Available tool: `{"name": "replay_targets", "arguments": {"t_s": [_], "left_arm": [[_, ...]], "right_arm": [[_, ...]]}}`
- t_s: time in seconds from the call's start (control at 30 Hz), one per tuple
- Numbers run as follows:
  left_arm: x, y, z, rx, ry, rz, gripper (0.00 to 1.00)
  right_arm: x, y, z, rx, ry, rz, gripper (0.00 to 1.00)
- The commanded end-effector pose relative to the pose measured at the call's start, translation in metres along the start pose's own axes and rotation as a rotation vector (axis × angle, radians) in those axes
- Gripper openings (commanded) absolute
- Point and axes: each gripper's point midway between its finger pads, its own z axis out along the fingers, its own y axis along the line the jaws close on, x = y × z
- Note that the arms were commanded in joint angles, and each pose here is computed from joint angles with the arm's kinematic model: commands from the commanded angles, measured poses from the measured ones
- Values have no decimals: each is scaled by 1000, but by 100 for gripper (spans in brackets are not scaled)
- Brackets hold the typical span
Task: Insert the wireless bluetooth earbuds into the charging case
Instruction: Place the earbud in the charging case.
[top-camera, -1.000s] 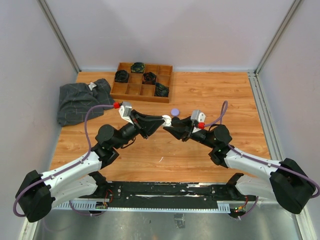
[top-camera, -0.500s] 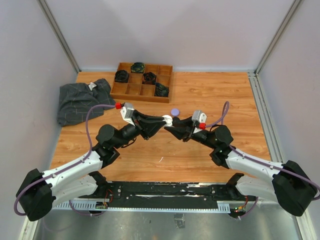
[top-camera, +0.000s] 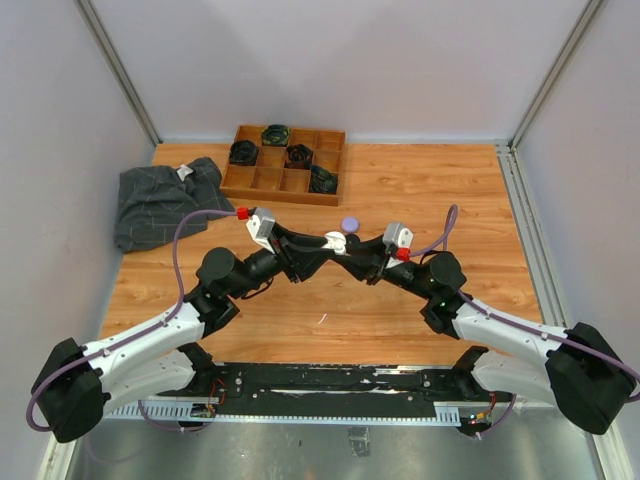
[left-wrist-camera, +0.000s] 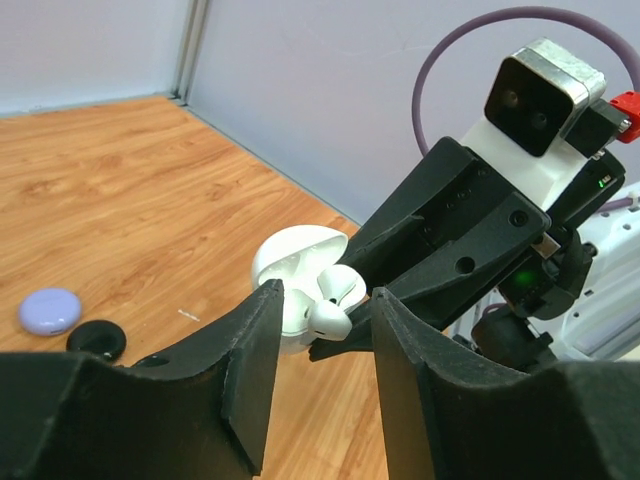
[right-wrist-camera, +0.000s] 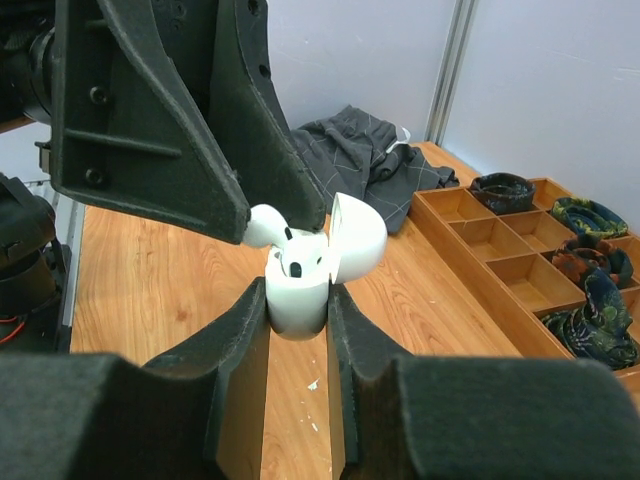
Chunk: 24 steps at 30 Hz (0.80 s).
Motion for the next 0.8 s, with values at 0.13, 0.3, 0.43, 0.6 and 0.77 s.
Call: {"name": "replay_targets", "arguments": {"t_s": [0.13,0.3,0.43,0.6,0.77], "left_arm": [[-13,0,-4,-55,-2,6,59],[-16,7,-6,-107,6,13,66],[-13,9,-4,-111,26,11,72],[-12,17,-1,-159,29,-8,74],[-13,38,-5,-288,18,-48,74]], "right_arm": [[-27,-3,-1,13,-88,-71,1],[-26,-3,-1,15,-86,-70,1],[-26,-3,-1,15,-86,-70,1],[-26,-3,-1,15,-84,-71,1],[-25,-3,-2,15,-83,-71,1]]}}
